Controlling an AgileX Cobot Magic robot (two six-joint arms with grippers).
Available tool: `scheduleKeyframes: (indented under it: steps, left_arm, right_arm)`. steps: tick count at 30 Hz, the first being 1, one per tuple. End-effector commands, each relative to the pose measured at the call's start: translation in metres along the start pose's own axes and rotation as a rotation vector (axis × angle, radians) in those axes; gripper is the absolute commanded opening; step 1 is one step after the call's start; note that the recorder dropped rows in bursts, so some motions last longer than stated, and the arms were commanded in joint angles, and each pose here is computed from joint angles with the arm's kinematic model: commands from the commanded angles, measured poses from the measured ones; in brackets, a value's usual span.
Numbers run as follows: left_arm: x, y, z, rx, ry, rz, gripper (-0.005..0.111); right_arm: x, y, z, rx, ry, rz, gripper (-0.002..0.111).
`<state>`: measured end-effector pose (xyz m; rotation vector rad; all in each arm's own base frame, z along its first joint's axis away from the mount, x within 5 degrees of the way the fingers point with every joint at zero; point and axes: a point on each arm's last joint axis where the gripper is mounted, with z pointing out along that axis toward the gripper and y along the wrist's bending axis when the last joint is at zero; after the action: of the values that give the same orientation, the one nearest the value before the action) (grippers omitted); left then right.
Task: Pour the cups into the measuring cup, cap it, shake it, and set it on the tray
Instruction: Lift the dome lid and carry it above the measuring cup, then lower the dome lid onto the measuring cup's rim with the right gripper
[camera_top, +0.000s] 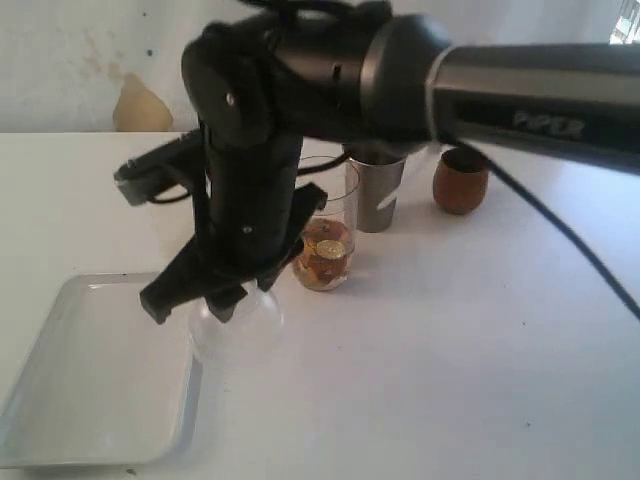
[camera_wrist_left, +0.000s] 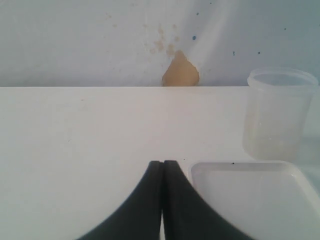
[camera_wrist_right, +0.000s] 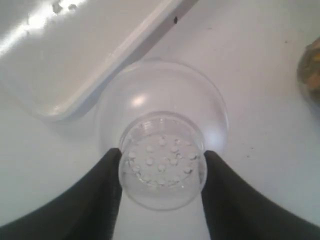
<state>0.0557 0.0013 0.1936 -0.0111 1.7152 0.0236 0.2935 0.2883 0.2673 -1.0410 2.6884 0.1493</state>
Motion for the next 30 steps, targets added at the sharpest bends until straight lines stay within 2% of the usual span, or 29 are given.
scheduleKeyframes:
  steps: [1, 6, 11, 20, 30]
  left_arm:
    - [0.002, 0.000, 0.000, 0.004, 0.002, 0.002, 0.000]
    - [0.002, 0.000, 0.000, 0.004, 0.002, 0.002, 0.000]
    - [0.002, 0.000, 0.000, 0.004, 0.002, 0.002, 0.000]
    - [0.002, 0.000, 0.000, 0.004, 0.002, 0.002, 0.000]
    - [0.002, 0.000, 0.000, 0.004, 0.002, 0.002, 0.000]
  right_arm:
    - [-0.003, -0.008, -0.056, 0.085, -0.085, -0.039, 0.000]
    - [-0.013, -0.027, -0.098, 0.253, -0.223, -0.020, 0.000]
    - [-0.017, -0.050, -0.113, 0.264, -0.272, 0.051, 0.000]
    - [-0.006, -0.114, -0.116, 0.279, -0.256, 0.229, 0.000]
    - [-0.016, -0.124, -0.071, 0.264, -0.157, 0.237, 0.000]
